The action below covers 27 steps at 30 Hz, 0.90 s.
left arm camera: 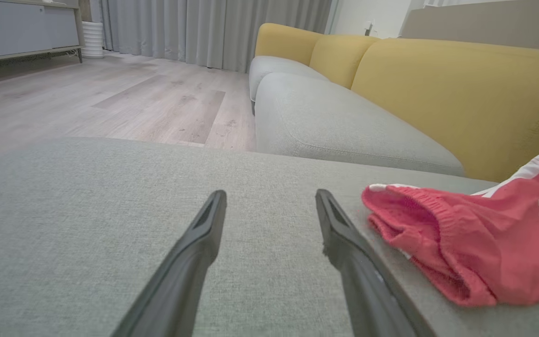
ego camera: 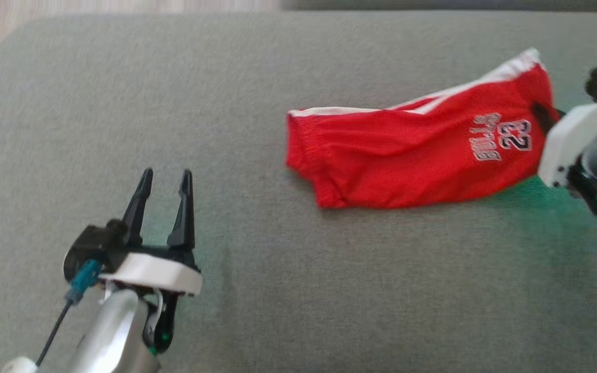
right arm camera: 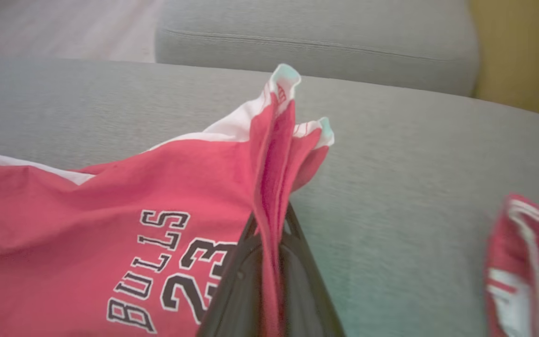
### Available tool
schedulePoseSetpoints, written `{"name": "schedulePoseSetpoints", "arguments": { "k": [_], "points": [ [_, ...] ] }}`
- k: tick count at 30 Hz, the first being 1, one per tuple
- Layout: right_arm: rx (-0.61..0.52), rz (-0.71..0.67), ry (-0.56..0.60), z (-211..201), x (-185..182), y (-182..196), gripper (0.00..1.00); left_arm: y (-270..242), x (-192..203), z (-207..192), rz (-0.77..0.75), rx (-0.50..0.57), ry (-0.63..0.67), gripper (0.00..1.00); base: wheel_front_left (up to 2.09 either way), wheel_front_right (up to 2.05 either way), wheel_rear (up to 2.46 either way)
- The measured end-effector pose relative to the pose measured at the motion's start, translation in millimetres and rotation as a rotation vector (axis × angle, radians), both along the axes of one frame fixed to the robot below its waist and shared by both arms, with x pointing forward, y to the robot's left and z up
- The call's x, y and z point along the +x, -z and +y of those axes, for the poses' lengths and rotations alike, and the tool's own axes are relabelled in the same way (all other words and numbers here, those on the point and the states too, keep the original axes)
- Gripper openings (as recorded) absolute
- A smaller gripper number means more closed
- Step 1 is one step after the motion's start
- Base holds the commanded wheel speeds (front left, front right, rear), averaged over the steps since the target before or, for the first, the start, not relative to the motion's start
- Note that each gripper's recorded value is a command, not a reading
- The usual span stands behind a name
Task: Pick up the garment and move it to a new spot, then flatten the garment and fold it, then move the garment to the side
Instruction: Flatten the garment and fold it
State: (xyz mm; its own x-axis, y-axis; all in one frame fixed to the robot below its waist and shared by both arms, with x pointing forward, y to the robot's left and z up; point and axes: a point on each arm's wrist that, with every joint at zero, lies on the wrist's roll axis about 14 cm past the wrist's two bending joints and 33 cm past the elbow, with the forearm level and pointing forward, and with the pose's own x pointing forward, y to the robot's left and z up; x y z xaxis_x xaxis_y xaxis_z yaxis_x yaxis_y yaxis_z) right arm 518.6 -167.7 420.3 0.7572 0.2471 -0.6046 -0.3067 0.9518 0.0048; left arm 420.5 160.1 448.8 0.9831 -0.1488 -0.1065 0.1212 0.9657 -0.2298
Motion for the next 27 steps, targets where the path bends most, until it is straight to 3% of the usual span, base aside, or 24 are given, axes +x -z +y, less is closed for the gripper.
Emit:
{"name": "schedulePoseSetpoints", "arguments": {
  "k": [6,9,12,21,27],
  "points": [
    [-0.099,-0.033,0.133,-66,-17,-23,0.0,-5,-9,-13,-0.011,-0.005,0.037,1.0,0.0,0.0,0.0],
    [-0.129,-0.052,0.144,-70,-15,-33,0.0,-8,-10,-14,-0.018,-0.006,0.042,1.0,0.0,0.0,0.0],
    [-0.114,-0.056,0.087,-39,-12,-37,0.0,-6,-12,-12,-0.011,-0.003,0.038,1.0,0.0,0.0,0.0],
    [0.014,-0.003,-0.22,112,-36,-41,0.0,-1,-13,-11,0.003,0.003,0.039,1.0,0.0,0.0,0.0],
    [0.039,0.077,-0.328,162,-56,-21,0.0,-1,-11,-7,0.006,0.001,0.023,1.0,0.0,0.0,0.0]
  ]
}}
